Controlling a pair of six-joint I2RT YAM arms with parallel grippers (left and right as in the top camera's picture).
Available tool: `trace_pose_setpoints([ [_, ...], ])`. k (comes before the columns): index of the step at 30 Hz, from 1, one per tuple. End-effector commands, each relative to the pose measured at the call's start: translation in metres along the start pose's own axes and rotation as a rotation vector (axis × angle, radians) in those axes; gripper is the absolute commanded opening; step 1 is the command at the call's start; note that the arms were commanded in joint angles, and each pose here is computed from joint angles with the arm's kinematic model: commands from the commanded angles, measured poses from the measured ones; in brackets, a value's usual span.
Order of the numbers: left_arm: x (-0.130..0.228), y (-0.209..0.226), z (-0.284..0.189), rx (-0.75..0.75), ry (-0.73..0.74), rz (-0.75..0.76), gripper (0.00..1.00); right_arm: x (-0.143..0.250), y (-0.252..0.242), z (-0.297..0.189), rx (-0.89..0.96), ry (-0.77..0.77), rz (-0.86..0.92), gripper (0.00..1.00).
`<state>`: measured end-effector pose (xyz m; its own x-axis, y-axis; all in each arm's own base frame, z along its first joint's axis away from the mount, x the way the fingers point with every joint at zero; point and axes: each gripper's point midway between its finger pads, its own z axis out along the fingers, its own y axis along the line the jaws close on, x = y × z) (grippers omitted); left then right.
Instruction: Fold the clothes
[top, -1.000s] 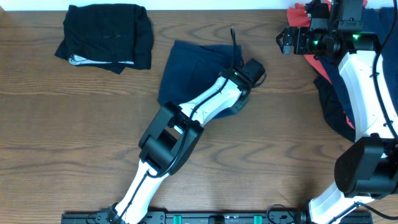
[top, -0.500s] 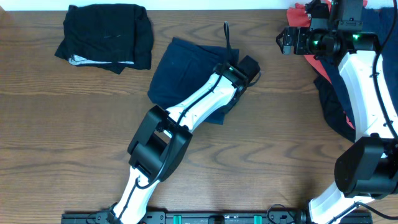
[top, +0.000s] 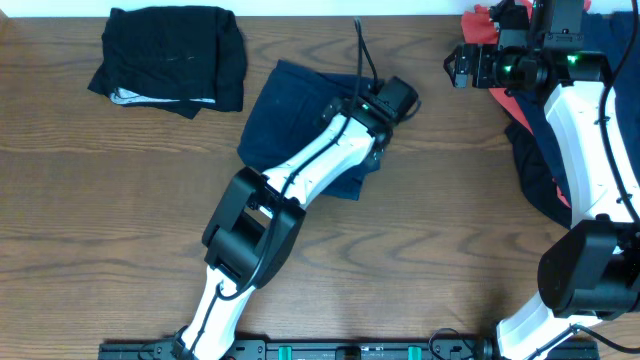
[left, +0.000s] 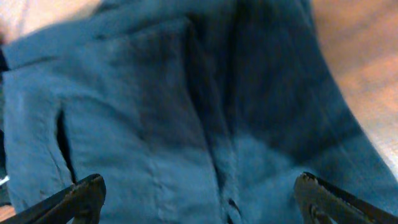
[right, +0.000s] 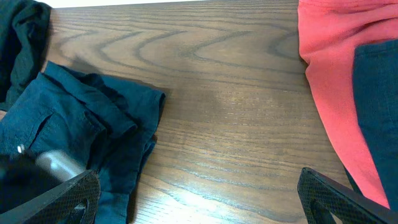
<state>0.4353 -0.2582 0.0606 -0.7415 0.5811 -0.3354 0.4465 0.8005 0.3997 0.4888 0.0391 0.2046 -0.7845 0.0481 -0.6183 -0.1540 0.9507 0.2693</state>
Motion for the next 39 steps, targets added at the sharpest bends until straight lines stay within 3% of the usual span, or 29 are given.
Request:
trace_pose_setpoints([
  [1,0.011,0.007,0.029,-0.027,0.049,-0.019,0.98,0.003,0.007,0.002,-0.021,0.011,-0.02,0.99],
  [6,0.012,0.002,0.04,0.001,0.053,-0.027,0.98,0.002,0.007,0.003,-0.022,0.008,-0.021,0.99],
  [19,0.006,-0.049,0.033,0.319,0.046,-0.11,0.98,0.002,0.009,0.002,-0.03,0.009,-0.021,0.99],
  [39,0.032,-0.091,0.049,0.489,0.15,-0.098,0.99,0.002,0.012,0.002,-0.047,0.008,-0.021,0.99],
])
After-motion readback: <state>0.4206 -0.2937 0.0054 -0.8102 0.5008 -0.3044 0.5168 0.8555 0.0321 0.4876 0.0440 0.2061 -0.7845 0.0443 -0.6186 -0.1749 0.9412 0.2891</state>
